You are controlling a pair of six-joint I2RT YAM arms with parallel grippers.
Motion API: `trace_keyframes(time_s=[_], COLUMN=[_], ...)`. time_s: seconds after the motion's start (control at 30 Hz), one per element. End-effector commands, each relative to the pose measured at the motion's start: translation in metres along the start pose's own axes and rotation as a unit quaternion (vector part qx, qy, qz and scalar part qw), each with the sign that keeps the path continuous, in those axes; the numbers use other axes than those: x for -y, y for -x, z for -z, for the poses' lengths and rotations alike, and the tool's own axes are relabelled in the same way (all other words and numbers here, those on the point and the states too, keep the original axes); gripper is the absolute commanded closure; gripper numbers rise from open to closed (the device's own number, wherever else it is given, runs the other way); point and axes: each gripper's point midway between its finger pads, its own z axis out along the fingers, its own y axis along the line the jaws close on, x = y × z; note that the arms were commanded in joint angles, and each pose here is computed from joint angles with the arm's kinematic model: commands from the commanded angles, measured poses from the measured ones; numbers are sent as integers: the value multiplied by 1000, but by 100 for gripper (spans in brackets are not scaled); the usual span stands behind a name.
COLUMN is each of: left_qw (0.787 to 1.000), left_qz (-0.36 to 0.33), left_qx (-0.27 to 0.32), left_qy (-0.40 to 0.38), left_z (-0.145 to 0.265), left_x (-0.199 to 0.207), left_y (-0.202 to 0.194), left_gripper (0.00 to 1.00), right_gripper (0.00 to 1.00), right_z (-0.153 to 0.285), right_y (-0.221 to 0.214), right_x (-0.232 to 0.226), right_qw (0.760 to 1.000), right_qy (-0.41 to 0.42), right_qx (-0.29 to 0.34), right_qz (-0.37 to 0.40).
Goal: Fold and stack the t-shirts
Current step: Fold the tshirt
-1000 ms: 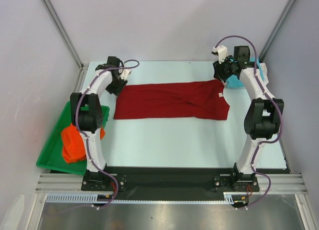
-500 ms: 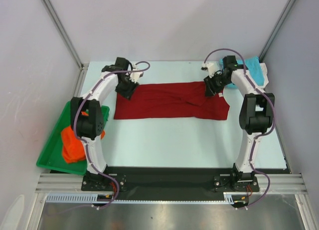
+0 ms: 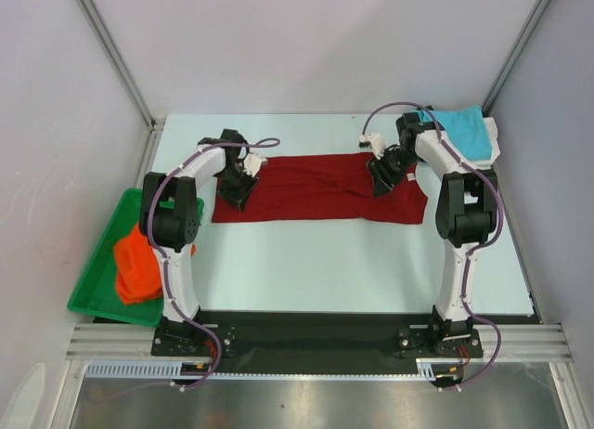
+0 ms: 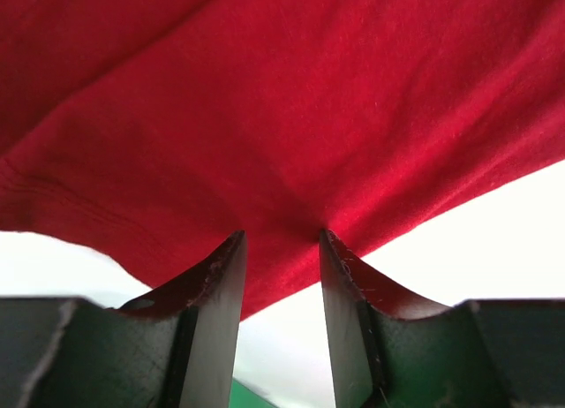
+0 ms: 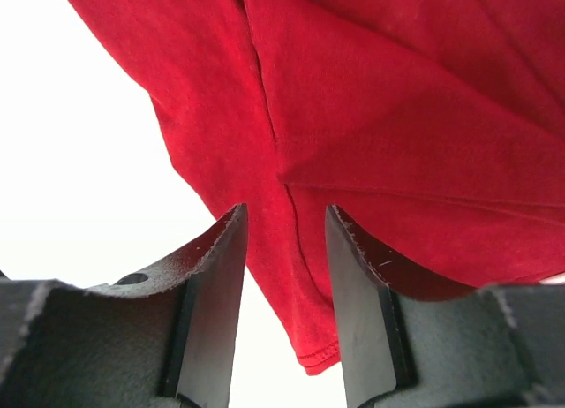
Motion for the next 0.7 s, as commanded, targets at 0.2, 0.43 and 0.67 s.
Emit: trace_keyframes(time_s=[0.2,0.43,0.67], left_qw=[1000,1000,1000], left_qz=[12,28,29], left_qx=[17,4,8], left_qy=[-8,-10,-5], left_z=[-3,-13,-12], left_x=[-1,0,-2], left_y=[10,3,6], left_gripper=[57,57,57], right_gripper=[52,51,53], right_z=[-6,-20,-26], right_y=[0,10,7], right_x=[-4,9,17], right_qw=[999,998,997], right_qy=[-15,-29,-44], right_qx=[-27,-32,-43], right_qz=[31,39,40])
